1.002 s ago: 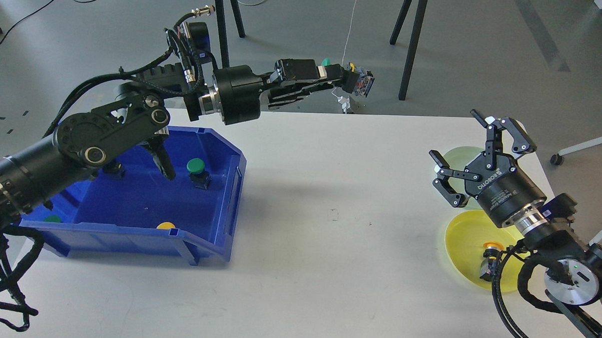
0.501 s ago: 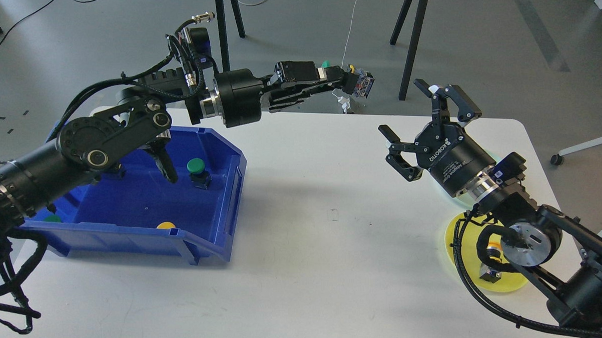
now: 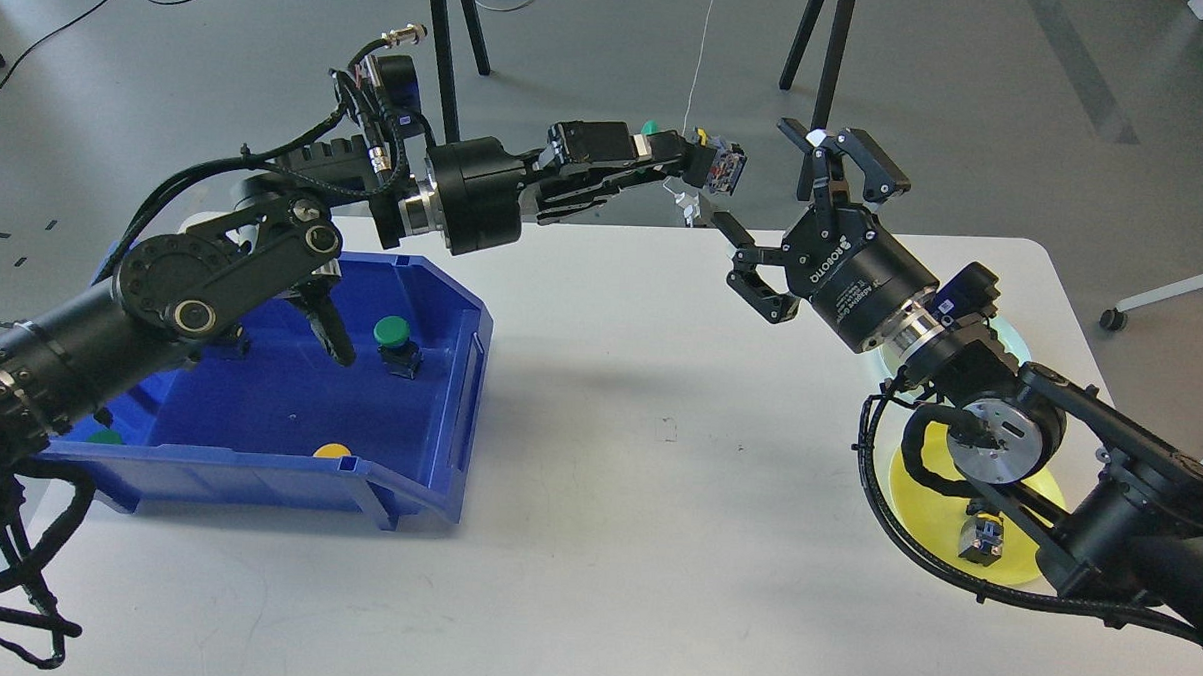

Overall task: Pass button and place on color plate
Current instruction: 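Grasp the green button from the left gripper with the right gripper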

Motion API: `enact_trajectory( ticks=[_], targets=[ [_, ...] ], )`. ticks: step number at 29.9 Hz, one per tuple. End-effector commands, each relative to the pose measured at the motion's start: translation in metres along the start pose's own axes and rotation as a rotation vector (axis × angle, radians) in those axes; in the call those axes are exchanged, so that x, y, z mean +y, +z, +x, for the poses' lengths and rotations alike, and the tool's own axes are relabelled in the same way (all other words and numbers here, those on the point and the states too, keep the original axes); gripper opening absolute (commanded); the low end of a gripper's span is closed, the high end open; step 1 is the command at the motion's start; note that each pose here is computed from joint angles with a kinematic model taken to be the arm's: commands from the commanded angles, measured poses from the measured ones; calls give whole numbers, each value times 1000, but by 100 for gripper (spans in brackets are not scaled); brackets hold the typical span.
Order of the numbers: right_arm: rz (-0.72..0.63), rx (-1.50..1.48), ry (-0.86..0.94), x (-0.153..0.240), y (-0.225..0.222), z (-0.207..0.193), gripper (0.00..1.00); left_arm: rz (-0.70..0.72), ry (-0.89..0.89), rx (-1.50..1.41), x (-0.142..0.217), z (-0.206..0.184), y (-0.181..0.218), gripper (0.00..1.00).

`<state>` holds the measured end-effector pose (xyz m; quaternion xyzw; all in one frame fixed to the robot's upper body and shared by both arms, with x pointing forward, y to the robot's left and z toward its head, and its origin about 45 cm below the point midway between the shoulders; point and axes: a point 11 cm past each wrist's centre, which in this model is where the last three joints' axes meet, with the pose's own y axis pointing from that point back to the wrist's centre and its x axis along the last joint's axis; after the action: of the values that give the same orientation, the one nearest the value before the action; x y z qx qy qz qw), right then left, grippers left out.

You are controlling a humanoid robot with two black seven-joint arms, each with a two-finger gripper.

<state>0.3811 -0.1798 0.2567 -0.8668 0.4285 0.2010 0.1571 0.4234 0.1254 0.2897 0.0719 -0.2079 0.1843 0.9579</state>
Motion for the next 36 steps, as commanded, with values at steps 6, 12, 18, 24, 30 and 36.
enact_trajectory(
  ticks=[6,12,18,24,30,36],
  targets=[
    [-38,14,-74,-15,9,-17,97,0,0,0,0,0,0,5],
    [-27,-33,-62,-23,12,-20,95,1,0,1,0,0,-1,5],
    [-26,-40,-56,-22,11,-18,79,1,0,1,0,0,-1,5],
    [-26,-38,-60,-22,10,-18,30,-1,2,2,0,0,0,5],
    [-24,-35,-58,-23,10,-18,4,2,5,4,1,1,-1,5],
    [-26,-33,-55,-22,10,-17,1,5,7,6,2,1,-2,10]
  ],
)
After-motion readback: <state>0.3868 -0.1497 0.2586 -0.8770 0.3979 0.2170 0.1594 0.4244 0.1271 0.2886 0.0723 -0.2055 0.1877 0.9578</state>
